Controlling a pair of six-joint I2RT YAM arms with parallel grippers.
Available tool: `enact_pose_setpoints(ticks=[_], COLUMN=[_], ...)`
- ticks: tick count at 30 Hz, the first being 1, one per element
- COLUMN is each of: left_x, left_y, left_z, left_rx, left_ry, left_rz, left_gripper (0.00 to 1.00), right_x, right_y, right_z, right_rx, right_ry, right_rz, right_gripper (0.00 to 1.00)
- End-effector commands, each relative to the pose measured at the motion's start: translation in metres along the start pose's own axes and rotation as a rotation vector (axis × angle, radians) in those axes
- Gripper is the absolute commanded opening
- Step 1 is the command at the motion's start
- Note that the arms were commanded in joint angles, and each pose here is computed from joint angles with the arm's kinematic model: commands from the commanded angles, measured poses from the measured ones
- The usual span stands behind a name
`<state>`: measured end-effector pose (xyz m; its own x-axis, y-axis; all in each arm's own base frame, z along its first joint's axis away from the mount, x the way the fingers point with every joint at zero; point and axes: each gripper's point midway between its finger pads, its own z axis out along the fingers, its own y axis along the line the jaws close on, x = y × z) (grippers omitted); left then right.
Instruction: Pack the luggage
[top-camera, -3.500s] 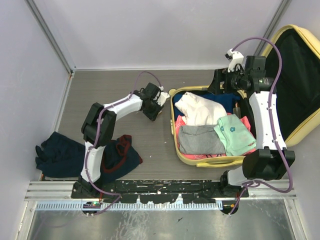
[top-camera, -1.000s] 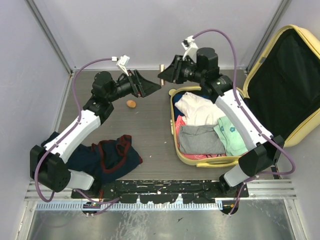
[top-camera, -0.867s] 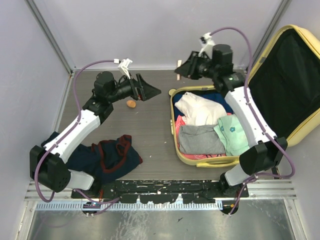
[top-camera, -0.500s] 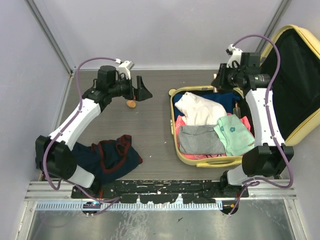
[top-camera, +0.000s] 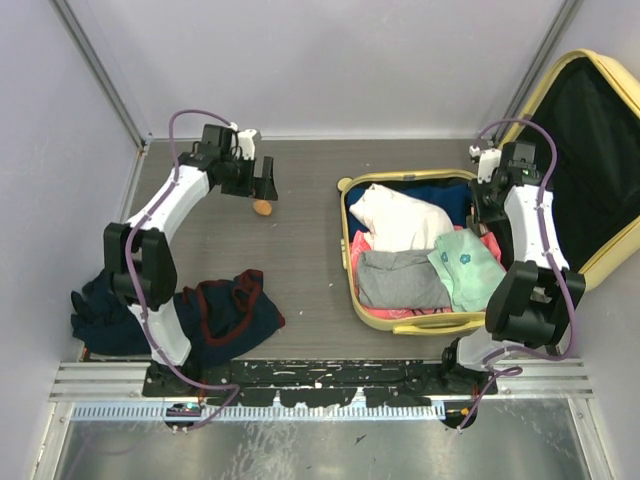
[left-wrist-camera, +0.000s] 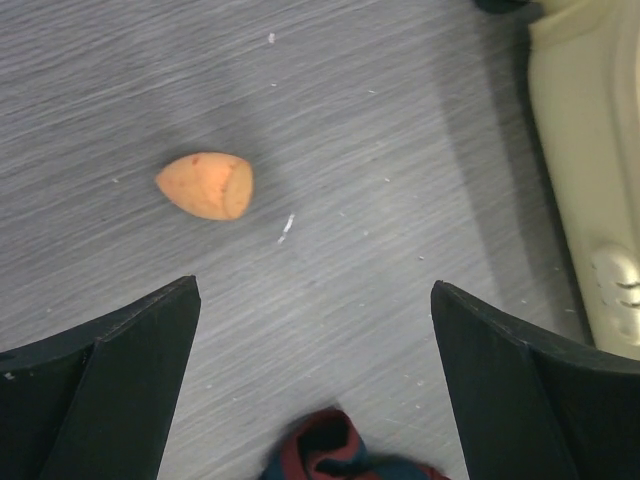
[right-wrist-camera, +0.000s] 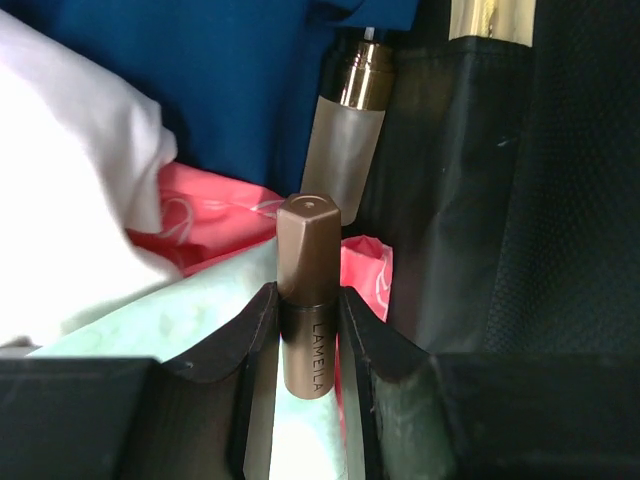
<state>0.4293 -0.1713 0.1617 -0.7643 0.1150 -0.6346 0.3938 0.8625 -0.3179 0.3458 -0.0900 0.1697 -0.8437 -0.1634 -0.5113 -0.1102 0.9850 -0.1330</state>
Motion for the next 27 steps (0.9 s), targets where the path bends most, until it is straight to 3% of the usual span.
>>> enact_pose_setpoints(ticks=[1, 7, 11, 13, 19, 27], left_x=[-0.005, 0.004, 0.009, 0.012, 0.015, 0.016], left_y=[0.020, 0.035, 0.046, 0.050, 0.060, 0.070], left_z=[0.003, 0.019, 0.026, 0.030, 0.046, 0.076], left_rx=[-0.036, -0.059, -0.097, -0.100, -0.119, -0.105], left_ry=[0.040, 0.095, 0.119, 0.136, 0.160, 0.189], left_rz=[0.037, 0.041, 0.066, 0.072, 0.071, 0.071], left_gripper=[0.99, 0.93, 0.92, 0.89, 0.82, 0.66], right_x=[-0.013, -0.012, -0.020, -0.025, -0.044, -0.084], right_y=[-0.023, -0.027, -0.026, -0.023, -0.009, 0.010], right_z=[0.012, 0.031, 0.027, 0.021, -0.005, -0.053], right_rx=[0.091, 0.092, 0.078, 0.065, -0.012, -0.125], right_ry=[-0.035, -0.007, -0.026, -0.042, -0.097, -0.214], right_rz=[-0.072, -0.075, -0.065, -0.059, -0.004, 0.027], right_gripper=[0.15, 0.36, 0.65, 0.74, 0.91, 0.96])
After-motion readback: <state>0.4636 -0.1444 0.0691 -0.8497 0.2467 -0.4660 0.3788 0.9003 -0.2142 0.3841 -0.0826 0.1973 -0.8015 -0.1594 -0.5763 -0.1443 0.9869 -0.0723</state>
